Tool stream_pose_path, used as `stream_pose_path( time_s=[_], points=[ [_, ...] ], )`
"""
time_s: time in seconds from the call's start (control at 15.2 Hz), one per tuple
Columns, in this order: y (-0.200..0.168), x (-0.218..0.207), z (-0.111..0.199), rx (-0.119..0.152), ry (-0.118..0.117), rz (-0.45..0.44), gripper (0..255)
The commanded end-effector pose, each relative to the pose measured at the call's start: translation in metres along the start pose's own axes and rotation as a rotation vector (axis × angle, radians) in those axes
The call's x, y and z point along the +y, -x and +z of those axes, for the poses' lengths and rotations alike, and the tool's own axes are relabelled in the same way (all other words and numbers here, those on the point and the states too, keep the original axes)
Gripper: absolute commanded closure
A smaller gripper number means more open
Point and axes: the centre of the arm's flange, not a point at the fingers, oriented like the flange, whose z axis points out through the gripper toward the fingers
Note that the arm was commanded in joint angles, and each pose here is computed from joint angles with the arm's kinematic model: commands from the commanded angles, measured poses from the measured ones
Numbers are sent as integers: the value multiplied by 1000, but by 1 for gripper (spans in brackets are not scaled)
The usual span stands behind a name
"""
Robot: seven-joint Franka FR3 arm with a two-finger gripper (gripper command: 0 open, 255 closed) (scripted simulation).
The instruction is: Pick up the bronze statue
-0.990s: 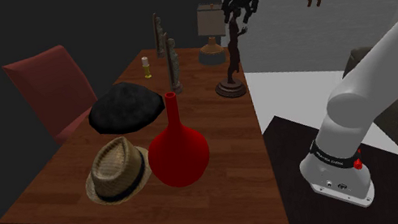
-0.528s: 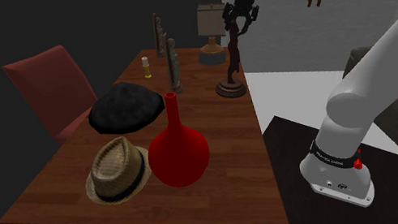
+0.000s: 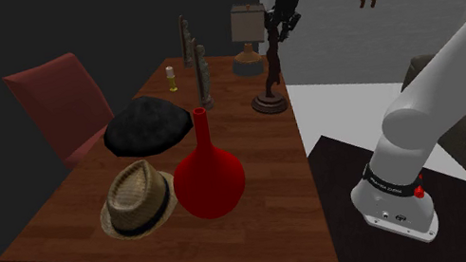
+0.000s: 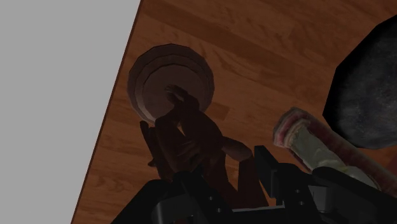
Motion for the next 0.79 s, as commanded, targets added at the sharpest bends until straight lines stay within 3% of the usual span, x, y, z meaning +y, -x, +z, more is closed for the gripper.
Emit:
stream_pose_path(
  time_s=[0.0,0.26,0.73],
  points=[
    [0,0,1,-1,0,0,255],
    [0,1,0,-1,0,0,255],
    [-7,-5,-36,-1,0,0,255]
  ],
)
